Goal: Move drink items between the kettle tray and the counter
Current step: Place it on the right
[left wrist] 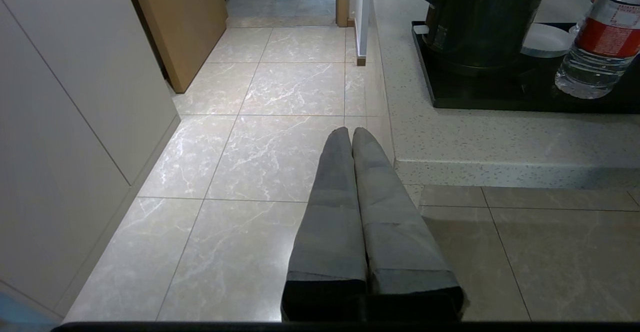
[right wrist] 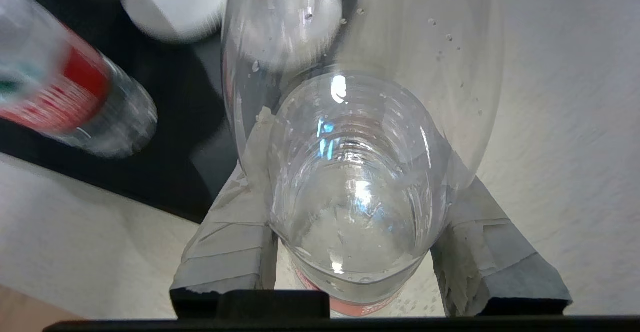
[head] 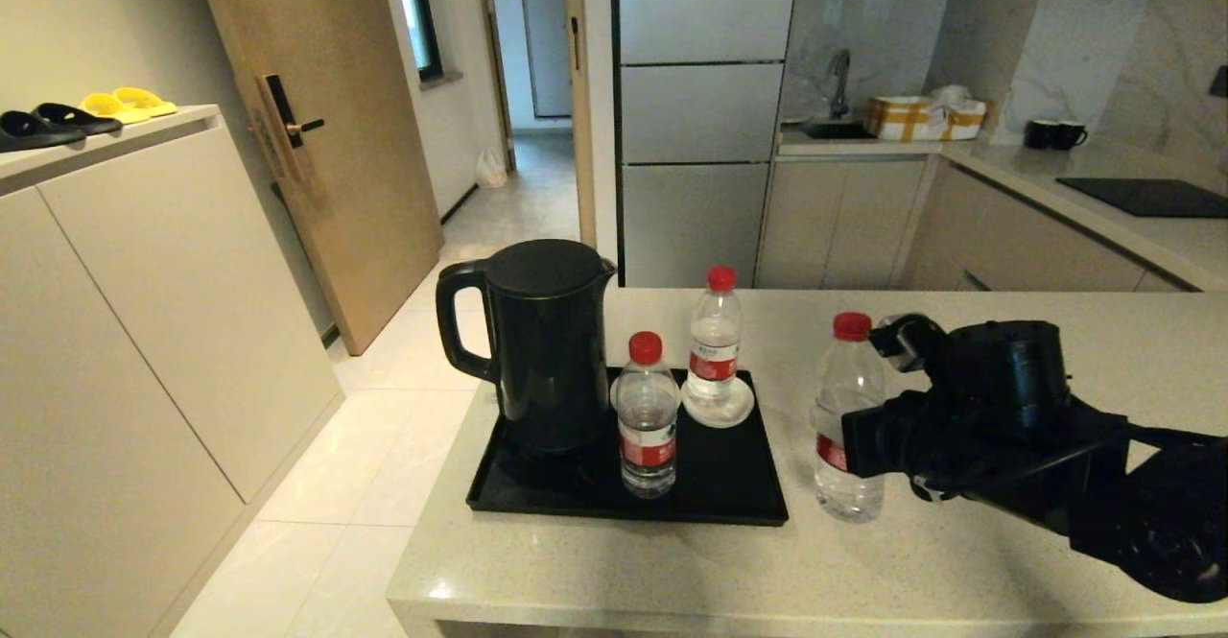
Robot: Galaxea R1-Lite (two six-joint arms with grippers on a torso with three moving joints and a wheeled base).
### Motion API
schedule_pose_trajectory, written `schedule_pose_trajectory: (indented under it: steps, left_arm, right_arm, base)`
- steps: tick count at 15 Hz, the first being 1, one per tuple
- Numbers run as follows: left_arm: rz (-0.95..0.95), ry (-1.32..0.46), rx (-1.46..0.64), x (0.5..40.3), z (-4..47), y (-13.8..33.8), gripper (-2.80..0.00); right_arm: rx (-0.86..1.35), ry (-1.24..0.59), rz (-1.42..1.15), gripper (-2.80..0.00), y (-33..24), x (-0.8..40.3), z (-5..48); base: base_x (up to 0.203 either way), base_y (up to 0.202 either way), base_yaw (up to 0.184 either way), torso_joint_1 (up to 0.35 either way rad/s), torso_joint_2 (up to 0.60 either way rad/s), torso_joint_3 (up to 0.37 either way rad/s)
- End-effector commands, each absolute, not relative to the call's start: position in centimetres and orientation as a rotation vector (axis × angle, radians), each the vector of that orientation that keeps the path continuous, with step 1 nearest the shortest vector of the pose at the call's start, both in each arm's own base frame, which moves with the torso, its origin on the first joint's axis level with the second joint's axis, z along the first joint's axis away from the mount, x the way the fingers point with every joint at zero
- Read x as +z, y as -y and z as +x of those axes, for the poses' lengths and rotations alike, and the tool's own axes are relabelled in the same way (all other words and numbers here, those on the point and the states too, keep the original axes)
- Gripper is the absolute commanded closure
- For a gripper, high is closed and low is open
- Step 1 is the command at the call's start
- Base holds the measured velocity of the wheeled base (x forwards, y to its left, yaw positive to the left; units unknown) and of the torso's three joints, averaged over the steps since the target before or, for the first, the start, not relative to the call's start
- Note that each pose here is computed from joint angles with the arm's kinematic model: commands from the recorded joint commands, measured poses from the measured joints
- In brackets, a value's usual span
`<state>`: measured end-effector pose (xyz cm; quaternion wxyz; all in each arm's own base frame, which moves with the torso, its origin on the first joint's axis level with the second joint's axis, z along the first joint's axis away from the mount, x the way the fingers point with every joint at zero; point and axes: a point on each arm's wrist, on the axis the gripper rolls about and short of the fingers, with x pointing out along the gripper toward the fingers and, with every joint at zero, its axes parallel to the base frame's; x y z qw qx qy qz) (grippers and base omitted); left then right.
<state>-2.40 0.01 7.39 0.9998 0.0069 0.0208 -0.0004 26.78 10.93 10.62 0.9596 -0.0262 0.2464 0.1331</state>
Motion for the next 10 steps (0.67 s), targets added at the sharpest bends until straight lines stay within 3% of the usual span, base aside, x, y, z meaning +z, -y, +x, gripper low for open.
schedule_pose_trajectory:
  steps: [1,4,6,10]
  left_arm:
    - [0.014,-0.043,0.0,7.4,-2.4,0.0,0.0]
    - [0.014,-0.043,0.0,7.4,-2.4,0.0,0.0]
    - [0.014,-0.043,0.0,7.4,-2.4,0.0,0.0]
    - [0.014,-0.044,0.0,7.4,-2.4,0.0,0.0]
  right_arm:
    - [0.251,-0.467,-0.037,0.0,-10.3,11.5,26.7]
    - [0.205,-0.524,-0.039,0.0,-10.0,7.6,29.2]
    - [0.183,-0.445,-0.018,0.0,-9.7,5.5,30.9]
    - [0.176,-0.429,-0.015,0.0,-9.2,5.8,30.9]
  base:
    - [0.0,0.0,0.0,0.0,0.0,0.0]
    - [0.0,0.0,0.0,0.0,0.0,0.0]
    - [0.0,0.0,0.0,0.0,0.0,0.0]
    - [0.0,0.0,0.0,0.0,0.0,0.0]
